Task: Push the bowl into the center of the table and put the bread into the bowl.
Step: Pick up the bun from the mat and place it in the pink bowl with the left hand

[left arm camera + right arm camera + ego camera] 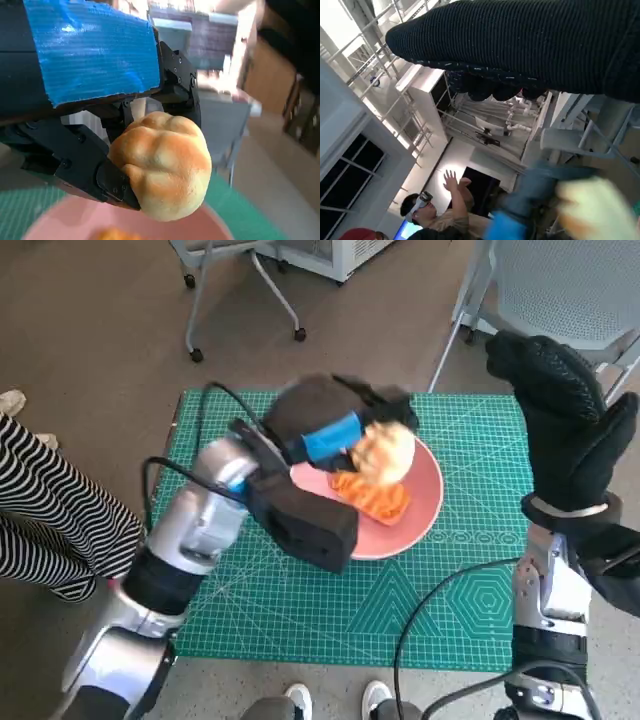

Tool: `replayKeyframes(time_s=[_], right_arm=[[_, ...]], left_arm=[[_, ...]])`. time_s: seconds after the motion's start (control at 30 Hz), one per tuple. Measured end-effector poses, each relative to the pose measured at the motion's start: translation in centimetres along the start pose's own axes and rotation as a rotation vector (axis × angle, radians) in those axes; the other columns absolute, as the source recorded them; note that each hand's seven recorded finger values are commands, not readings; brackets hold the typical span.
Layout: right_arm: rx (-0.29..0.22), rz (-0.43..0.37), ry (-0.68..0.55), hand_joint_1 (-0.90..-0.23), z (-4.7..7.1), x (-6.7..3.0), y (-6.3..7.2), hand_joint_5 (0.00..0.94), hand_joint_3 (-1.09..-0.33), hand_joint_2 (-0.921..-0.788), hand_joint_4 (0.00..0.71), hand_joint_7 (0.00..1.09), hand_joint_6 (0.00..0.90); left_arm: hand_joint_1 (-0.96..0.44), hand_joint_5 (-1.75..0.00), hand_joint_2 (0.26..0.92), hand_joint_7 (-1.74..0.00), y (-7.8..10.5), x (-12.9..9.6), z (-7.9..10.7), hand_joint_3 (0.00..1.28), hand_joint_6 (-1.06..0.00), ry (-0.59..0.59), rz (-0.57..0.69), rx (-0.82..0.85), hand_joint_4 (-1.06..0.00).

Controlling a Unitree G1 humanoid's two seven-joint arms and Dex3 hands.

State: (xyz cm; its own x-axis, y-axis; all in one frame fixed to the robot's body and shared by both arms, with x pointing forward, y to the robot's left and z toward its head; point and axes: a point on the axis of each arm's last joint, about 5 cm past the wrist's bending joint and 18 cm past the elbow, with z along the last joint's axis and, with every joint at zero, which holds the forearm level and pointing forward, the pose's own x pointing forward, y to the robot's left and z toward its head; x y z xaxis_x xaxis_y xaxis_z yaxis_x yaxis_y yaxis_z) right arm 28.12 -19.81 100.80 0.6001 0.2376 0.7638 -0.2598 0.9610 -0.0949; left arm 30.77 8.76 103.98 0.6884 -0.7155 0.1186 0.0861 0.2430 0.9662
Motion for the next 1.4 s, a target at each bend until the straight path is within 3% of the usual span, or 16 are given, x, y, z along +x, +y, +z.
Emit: replayKeyframes(time_s=[0.1, 0.17, 0.2, 0.23, 0.3, 0.43, 0.83, 0.9, 1.0, 1.17, 1.4], right_arm=[[-0.002, -0.002, -0.001, -0.666, 0.0, -0.1, 0.0, 0.0, -0.692, -0.921, 0.122, 0.59, -0.001], [-0.003, -0.003, 0.0, -0.666, 0.1, -0.18, -0.1, 0.0, -0.692, -0.921, 0.122, 0.59, -0.001], [-0.004, -0.004, 0.0, -0.666, 0.1, -0.22, -0.1, 0.0, -0.692, -0.921, 0.122, 0.59, -0.001], [-0.004, -0.006, 0.0, -0.666, 0.1, -0.26, -0.1, 0.0, -0.692, -0.921, 0.122, 0.59, -0.001], [-0.006, -0.008, 0.0, -0.665, 0.1, -0.32, -0.1, 0.0, -0.692, -0.921, 0.121, 0.59, -0.001], [-0.007, -0.014, 0.001, -0.659, 0.2, -0.37, -0.2, 0.001, -0.691, -0.921, 0.121, 0.59, -0.001], [0.0, -0.024, 0.013, -0.662, 0.2, -0.26, -0.2, 0.006, -0.682, -0.921, 0.133, 0.6, 0.003], [0.001, -0.024, 0.011, -0.663, 0.3, -0.17, -0.2, 0.005, -0.681, -0.921, 0.132, 0.61, 0.002], [0.001, -0.021, 0.006, -0.663, 0.5, 0.0, -0.2, 0.004, -0.68, -0.921, 0.131, 0.61, 0.0], [-0.003, -0.012, -0.002, -0.65, 0.9, 0.38, -0.2, 0.004, -0.679, -0.921, 0.13, 0.61, -0.001], [-0.021, 0.003, -0.01, -0.639, 1.5, 0.94, -0.6, 0.003, -0.678, -0.921, 0.131, 0.61, -0.001]], left_arm=[[0.0, -1.16, 0.92, -1.13, -0.7, 0.2, -0.3, 0.05, -0.61, 0.005, -0.031, -0.012, -0.75], [0.17, -1.27, 0.92, -0.93, -1.1, 0.3, -0.5, 0.13, -0.49, 0.021, -0.062, -0.023, -0.63], [0.0, -1.0, 0.887, -0.78, -1.3, 0.3, -0.6, 0.13, -0.4, 0.032, -0.084, -0.028, -0.5], [-0.06, -0.86, 0.881, -0.7, -1.4, 0.3, -0.6, 0.11, -0.38, 0.044, -0.108, -0.033, -0.48], [-0.26, -0.42, 0.876, -0.46, -1.5, 0.3, -0.7, 0.06, -0.33, 0.066, -0.148, -0.042, -0.41], [-0.48, -0.11, 0.895, -0.26, -1.5, 0.3, -0.9, 0.02, -0.25, 0.105, -0.214, -0.073, -0.33], [-0.58, 0.0, 0.921, -0.15, -1.0, -0.3, -1.1, 0.07, -0.16, 0.129, -0.292, -0.196, -0.11], [-0.66, 0.0, 0.921, -0.12, -0.9, -0.4, -1.3, 0.15, -0.1, 0.123, -0.294, -0.221, -0.06], [-0.76, 0.0, 0.921, -0.06, -0.8, -0.8, -1.6, 0.42, -0.03, 0.109, -0.288, -0.256, -0.02], [-0.85, 0.0, 0.921, -0.01, 0.0, -1.4, -2.1, 0.72, 0.0, 0.077, -0.253, -0.331, 0.0], [-0.89, 0.0, 0.921, -0.01, 2.0, -2.6, -2.4, 0.82, -0.02, -0.026, -0.07, -0.484, 0.0]])
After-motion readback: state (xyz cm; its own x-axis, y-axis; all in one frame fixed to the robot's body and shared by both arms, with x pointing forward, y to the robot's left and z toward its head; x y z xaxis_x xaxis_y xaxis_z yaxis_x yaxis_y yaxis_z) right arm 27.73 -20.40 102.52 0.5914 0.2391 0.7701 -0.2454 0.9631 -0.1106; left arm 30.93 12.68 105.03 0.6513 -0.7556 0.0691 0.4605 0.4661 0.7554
